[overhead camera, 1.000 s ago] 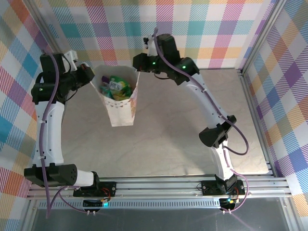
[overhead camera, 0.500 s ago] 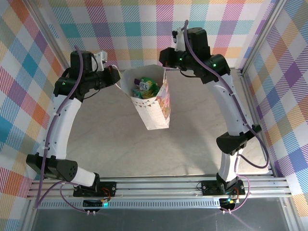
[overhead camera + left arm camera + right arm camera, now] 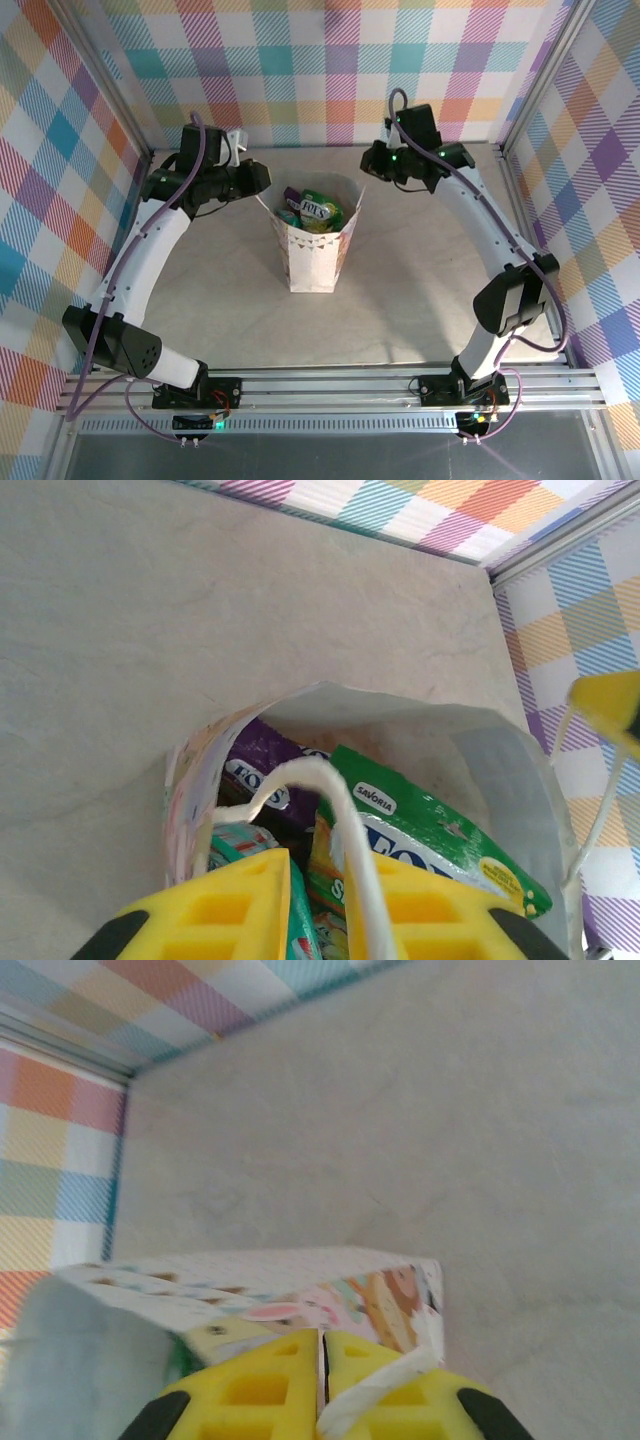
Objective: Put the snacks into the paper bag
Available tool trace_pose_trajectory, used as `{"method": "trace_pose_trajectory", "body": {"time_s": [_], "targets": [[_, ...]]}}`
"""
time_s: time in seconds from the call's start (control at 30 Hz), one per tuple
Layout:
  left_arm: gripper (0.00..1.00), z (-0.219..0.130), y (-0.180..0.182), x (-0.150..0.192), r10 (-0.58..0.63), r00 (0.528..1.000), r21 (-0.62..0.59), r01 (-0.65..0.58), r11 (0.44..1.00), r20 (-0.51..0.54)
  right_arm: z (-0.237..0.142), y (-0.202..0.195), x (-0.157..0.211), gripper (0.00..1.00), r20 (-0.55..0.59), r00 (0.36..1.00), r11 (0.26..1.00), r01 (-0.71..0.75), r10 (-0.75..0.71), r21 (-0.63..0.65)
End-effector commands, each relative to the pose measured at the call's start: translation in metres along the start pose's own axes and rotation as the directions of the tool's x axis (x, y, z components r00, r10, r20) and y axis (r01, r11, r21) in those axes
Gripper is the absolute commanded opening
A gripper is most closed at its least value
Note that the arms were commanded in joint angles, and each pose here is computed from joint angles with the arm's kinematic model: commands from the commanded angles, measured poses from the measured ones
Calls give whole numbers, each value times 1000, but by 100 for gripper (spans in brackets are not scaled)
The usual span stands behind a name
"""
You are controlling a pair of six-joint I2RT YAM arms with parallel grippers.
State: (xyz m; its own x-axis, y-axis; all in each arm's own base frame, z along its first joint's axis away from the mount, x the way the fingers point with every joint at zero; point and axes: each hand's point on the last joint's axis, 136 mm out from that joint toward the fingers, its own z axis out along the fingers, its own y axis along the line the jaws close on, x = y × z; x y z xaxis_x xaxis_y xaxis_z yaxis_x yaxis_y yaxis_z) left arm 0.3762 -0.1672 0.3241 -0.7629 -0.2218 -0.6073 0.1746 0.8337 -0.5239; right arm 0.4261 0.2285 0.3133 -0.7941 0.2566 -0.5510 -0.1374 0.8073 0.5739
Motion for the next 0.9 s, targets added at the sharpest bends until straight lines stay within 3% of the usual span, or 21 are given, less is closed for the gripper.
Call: {"method": "trace_pose_trajectory", "body": {"time_s": [0.0,0.2,0.43,0.6,0.73,0.87], "targets": [[24,-27,-22,-22,51,994,31,-55,998,101,-48,46,-47,14,178,981,991,89,-70,-101],[26,-31,-16,-18,64,993,-1,-64,998,97,-54,54,-57,16,193,977,988,111,-89,-103],[25,-22,-6,-13,69,995,-43,-66,997,67,-33,34,-29,16,89,995,995,50,-43,-81],[25,-20,-9,-21,83,994,-42,-80,996,76,-41,29,-17,13,91,995,995,42,-34,-87],[15,-16,-7,-36,119,989,-84,-111,990,93,-57,33,-15,12,115,992,993,60,-49,-100],[14,-12,-7,-49,135,986,-106,-125,986,94,-67,34,-17,12,139,988,992,76,-62,-100]]}}
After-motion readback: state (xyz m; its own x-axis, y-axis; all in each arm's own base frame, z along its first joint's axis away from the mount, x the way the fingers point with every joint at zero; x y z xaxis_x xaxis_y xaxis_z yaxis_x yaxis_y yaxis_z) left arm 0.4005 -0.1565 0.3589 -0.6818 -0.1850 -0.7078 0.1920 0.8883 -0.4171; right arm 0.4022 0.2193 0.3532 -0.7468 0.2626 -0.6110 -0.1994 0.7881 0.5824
